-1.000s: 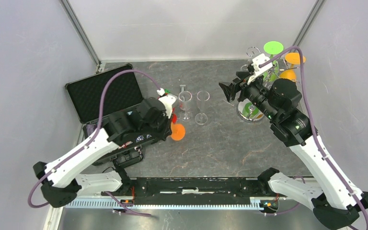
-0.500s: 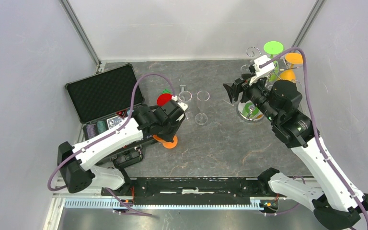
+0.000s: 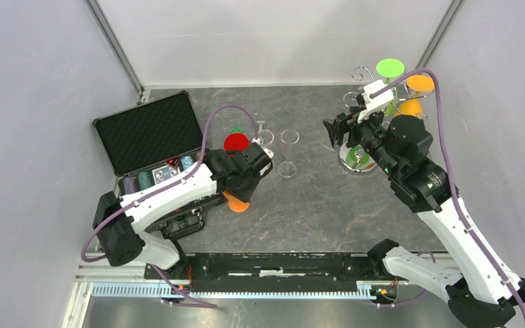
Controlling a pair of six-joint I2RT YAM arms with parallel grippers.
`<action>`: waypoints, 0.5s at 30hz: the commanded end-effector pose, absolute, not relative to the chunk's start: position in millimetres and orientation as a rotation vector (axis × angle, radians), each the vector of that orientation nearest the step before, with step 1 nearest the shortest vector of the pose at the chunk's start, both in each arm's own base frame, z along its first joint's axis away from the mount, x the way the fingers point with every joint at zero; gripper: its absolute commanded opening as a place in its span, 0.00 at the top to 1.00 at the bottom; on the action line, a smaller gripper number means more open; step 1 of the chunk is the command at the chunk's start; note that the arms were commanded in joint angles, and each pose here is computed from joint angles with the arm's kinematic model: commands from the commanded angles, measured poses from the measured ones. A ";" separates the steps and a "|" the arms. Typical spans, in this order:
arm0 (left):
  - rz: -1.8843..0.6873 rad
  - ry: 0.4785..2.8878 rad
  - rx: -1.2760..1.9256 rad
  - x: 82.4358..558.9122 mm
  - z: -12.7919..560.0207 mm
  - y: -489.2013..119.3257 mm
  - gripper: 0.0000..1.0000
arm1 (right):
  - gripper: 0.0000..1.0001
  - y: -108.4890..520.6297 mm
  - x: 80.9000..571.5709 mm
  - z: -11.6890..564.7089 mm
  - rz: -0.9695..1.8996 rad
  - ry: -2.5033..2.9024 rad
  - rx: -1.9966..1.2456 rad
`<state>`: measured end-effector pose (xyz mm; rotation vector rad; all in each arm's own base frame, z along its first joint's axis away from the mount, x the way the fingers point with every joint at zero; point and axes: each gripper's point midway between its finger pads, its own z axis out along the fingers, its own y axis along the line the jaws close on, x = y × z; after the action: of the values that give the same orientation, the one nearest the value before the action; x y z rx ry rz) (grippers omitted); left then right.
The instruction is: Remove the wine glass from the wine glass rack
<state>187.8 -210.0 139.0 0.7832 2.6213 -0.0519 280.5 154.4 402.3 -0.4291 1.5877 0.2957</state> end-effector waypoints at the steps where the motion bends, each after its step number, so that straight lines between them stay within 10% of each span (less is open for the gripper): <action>1: -0.093 2.518 0.796 201.0 167.2 -220.1 0.60 | 0.23 144.2 277.3 426.3 0.265 1.552 -0.395; 15: -0.325 2.168 0.651 207.1 266.3 -215.9 0.14 | 0.22 92.9 298.8 476.5 -0.083 1.541 -0.276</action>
<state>198.8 -214.6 221.2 0.7032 2.3555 -0.2392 289.2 132.0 456.5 -0.3809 1.5476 0.1518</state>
